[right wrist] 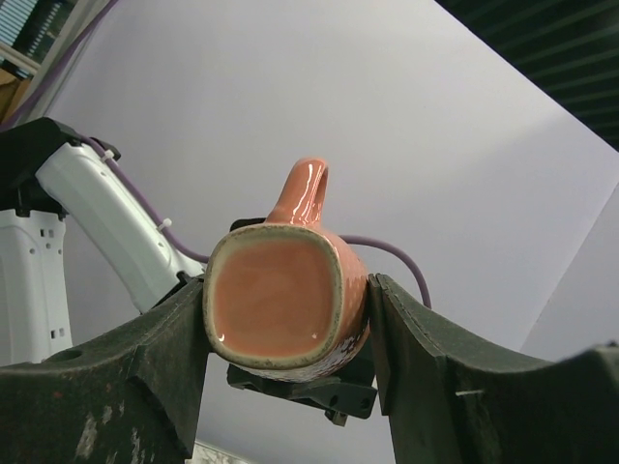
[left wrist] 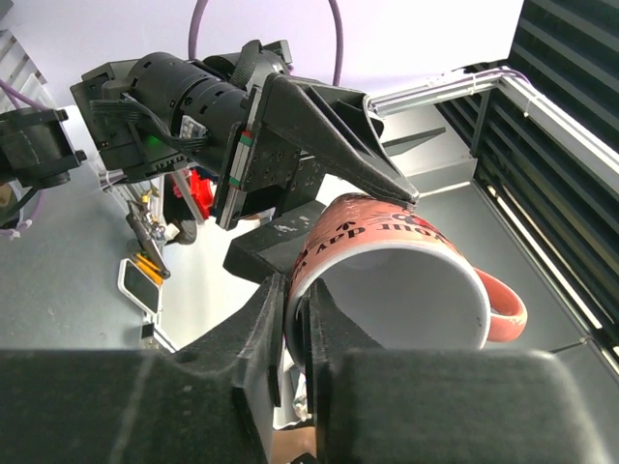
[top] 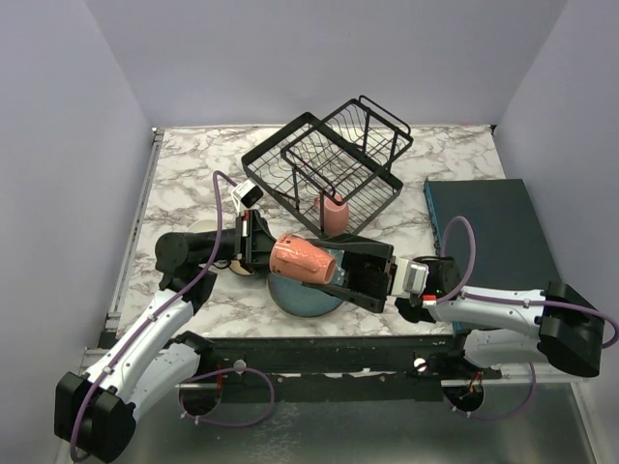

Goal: Load the mixed dishes into the dish rack
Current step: Turn the cup upside down in the dish rack.

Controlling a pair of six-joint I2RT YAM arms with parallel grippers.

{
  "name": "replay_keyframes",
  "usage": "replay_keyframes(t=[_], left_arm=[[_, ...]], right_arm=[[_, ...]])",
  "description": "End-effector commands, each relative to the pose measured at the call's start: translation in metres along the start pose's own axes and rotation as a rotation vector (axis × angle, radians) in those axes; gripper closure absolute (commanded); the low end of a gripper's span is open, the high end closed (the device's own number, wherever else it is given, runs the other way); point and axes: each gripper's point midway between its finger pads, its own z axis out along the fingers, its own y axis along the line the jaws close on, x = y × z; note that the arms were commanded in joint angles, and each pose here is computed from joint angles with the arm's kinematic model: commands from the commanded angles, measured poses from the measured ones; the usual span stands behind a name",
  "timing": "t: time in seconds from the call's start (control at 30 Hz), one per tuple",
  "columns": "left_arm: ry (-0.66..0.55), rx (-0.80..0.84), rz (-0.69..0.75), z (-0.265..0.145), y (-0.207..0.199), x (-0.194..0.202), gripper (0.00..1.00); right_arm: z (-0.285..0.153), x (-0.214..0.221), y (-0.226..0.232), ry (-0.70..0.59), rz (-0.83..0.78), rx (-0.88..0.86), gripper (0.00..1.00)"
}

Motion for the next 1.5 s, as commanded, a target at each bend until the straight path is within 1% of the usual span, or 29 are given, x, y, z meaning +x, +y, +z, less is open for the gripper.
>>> replay_keyframes(t=[0.0,0.17,0.33,0.47,0.8,0.97,1.1,1.27,1.47], left_arm=[[-0.028,0.015,0.01,0.001,0.002,-0.003,0.78],[-0.033,0.012,0.007,0.001,0.005,-0.005,0.7],[-0.035,0.01,0.005,0.001,0.007,-0.006,0.59],[-0.036,0.011,0.01,0.001,0.006,-0.005,0.54],[-0.039,-0.005,0.01,0.001,0.014,-0.009,0.51],[-0.058,-0.025,0.006,0.002,0.024,-0.015,0.51],[-0.071,-0.055,0.003,0.002,0.036,-0.019,0.51],[-0.082,-0.097,-0.006,0.001,0.053,-0.024,0.51],[-0.092,-0.138,-0.018,0.0,0.073,-0.03,0.53]], right_arm=[[-0.002,-0.074,-0.012,-0.249,-0.171,0.043,1.0],[-0.005,-0.078,-0.014,-0.249,-0.187,0.062,1.0],[-0.009,-0.082,-0.016,-0.249,-0.199,0.08,1.0],[-0.012,-0.082,-0.019,-0.232,-0.212,0.099,1.0],[-0.026,-0.079,-0.03,-0.129,-0.23,0.17,1.0],[-0.029,-0.072,-0.041,-0.033,-0.219,0.213,1.0],[-0.034,-0.063,-0.052,0.069,-0.207,0.257,1.0],[-0.045,-0.054,-0.069,0.185,-0.201,0.342,1.0],[-0.063,-0.037,-0.087,0.368,-0.167,0.442,1.0]])
